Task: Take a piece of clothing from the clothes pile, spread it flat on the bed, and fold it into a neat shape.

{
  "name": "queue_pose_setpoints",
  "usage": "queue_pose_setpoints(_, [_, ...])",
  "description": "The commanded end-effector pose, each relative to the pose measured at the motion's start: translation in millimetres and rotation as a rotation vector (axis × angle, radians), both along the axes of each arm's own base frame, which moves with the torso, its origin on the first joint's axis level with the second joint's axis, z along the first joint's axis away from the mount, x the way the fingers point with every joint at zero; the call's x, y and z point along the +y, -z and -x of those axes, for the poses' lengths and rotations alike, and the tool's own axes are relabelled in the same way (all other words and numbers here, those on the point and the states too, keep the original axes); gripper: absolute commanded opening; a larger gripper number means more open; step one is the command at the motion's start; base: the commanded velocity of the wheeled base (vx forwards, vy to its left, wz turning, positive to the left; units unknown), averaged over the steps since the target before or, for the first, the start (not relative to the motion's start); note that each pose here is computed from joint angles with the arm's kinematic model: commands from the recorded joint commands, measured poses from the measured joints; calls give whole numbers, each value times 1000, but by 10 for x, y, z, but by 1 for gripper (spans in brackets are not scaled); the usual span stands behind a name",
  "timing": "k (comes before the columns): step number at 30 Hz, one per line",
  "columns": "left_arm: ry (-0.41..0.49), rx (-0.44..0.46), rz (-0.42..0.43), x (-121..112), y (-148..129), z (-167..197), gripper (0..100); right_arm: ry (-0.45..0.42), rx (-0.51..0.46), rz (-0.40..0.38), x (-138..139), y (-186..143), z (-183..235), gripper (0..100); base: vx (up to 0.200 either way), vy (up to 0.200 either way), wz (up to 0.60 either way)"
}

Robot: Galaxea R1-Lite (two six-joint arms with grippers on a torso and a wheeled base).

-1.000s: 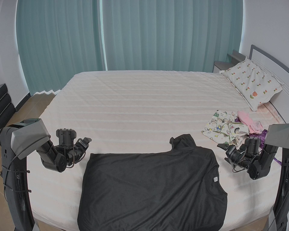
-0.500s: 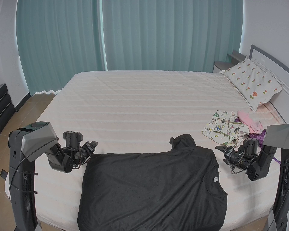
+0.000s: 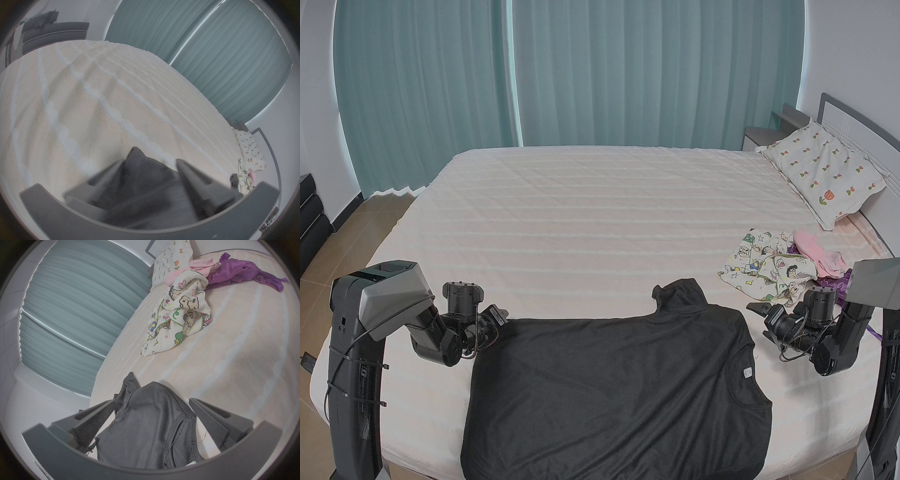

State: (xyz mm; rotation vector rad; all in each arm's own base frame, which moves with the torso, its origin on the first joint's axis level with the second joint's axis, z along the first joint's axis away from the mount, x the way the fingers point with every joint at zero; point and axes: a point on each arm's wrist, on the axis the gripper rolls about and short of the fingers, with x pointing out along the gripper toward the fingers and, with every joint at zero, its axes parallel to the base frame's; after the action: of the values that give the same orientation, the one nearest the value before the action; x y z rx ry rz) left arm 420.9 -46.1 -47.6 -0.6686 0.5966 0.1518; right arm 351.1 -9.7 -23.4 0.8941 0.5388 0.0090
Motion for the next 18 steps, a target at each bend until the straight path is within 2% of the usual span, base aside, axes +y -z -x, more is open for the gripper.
queue_pose_setpoints(1, [-8,-2,-7,4,11,-10,0,-1,-1,0,1,-5,1,100,0,0,0])
queue_pose_setpoints(5, [-87,-43,-33,107,-47,-109,0,-1,-22,3,-6,-52,-26,100,0,0,0])
queue_pose_setpoints(7, [-180,-84,-60,218,-89,-206,0,3,-65,14,-36,-154,-76,100,0,0,0])
queue_pose_setpoints(10, [-233,-103,-41,282,-89,-242,0,-4,-91,17,-15,-208,-117,100,0,0,0])
queue_pose_setpoints(18, [-259,-95,-31,358,-57,-231,0,-48,-122,24,128,-117,-319,100,0,0,0])
